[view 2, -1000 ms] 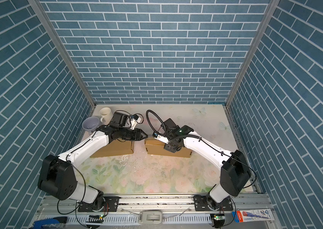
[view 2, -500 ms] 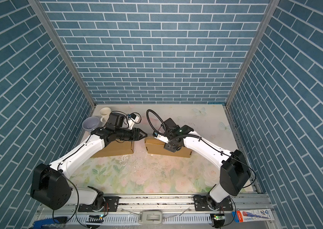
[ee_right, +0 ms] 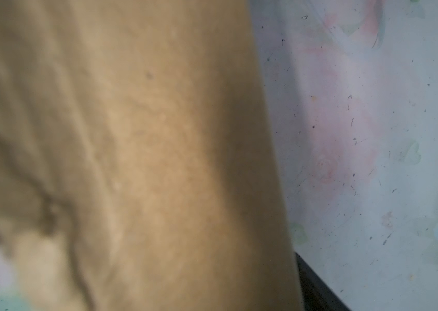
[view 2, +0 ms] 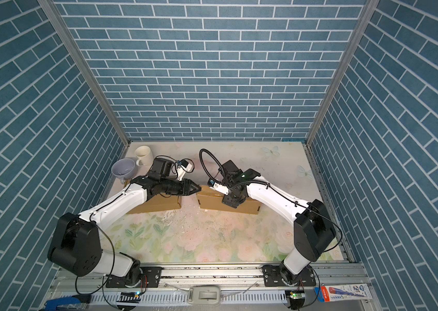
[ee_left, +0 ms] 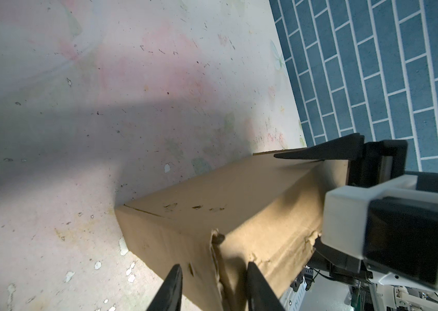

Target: Fold the paper box

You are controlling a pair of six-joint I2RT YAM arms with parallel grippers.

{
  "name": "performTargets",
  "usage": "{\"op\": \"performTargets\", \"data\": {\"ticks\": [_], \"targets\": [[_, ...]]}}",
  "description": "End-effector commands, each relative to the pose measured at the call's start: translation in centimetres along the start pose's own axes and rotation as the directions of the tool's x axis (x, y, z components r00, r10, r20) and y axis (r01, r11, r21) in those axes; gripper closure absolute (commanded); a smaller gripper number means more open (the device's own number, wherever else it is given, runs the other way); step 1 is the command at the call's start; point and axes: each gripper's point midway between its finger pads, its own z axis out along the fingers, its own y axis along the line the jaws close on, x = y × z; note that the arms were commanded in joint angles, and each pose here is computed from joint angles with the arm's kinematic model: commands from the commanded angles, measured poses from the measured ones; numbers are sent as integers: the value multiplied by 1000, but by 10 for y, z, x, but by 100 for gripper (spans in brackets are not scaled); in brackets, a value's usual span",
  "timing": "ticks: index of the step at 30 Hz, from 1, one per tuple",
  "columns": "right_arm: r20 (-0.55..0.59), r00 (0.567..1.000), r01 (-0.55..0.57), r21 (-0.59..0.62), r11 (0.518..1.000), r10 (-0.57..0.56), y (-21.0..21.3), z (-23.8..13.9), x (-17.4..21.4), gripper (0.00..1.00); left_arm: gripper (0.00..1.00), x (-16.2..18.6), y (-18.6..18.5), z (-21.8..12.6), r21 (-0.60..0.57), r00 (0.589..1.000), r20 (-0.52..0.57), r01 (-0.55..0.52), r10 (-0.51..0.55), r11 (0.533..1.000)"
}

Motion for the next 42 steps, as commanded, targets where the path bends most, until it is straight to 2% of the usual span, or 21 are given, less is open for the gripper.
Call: {"op": "performTargets", "data": {"ticks": [1, 3, 7, 10, 11, 12, 13, 15, 16, 17, 19, 22, 24, 26, 31, 35, 38, 40, 42], "targets": [[96, 994, -54, -36, 998, 58, -1, -29, -18, 22, 60, 23, 29, 14, -82, 995, -80, 51, -58, 995], [165, 981, -100, -14, 995, 101, -10, -48, -24, 18, 61, 23, 31, 15, -82, 995, -80, 52, -58, 995], [327, 921, -220, -17, 975, 214, -29, -92, -34, 14, 60, 22, 31, 15, -83, 996, -69, 59, -65, 995], [395, 854, -366, -9, 930, 340, -48, -118, -26, 15, 60, 21, 30, 15, -82, 996, -61, 59, -64, 995], [408, 815, -448, -8, 894, 412, -56, -123, -19, 16, 60, 20, 31, 15, -84, 996, -59, 60, -65, 995], [412, 768, -535, -8, 845, 490, -64, -127, -10, 17, 60, 19, 31, 14, -89, 996, -54, 61, -66, 994], [400, 692, -651, -14, 759, 601, -74, -129, 6, 20, 60, 19, 31, 14, -92, 997, -49, 62, -66, 994], [319, 516, -830, -44, 556, 795, -83, -127, 42, 27, 60, 18, 31, 14, -94, 996, -43, 69, -73, 993], [264, 429, -891, -36, 453, 864, -83, -124, 64, 29, 60, 16, 30, 13, -93, 997, -35, 72, -76, 993], [216, 352, -928, -45, 369, 911, -78, -121, 80, 31, 60, 16, 30, 12, -91, 997, -27, 72, -75, 993], [156, 235, -963, -98, 252, 959, -65, -117, 97, 34, 60, 15, 30, 12, -91, 997, -18, 74, -76, 993], [102, 143, -969, -190, 160, 984, -48, -116, 103, 34, 60, 15, 31, 14, -92, 996, -23, 78, -80, 993], [60, 125, -961, -242, 136, 990, -38, -115, 98, 35, 60, 14, 31, 16, -92, 996, -27, 78, -81, 993], [26, 125, -952, -279, 127, 992, -32, -114, 93, 35, 61, 14, 30, 18, -90, 996, -34, 76, -79, 993], [-29, 124, -956, -272, 111, 992, -21, -98, 100, 39, 61, 13, 29, 21, -93, 997, -41, 66, -70, 993], [-42, 130, -979, -163, 122, 991, -19, -76, 124, 46, 61, 15, 32, 22, -103, 996, -48, 64, -69, 993], [-62, 145, -989, -46, 142, 988, -19, -58, 148, 59, 61, 18, 35, 24, -109, 996, -59, 64, -71, 992], [-63, 153, -988, -26, 152, 986, -19, -54, 152, 63, 61, 19, 36, 26, -111, 995, -64, 66, -74, 992], [-47, 159, -986, -57, 156, 986, -22, -62, 144, 63, 61, 19, 36, 26, -109, 995, -64, 66, -74, 992]]}}
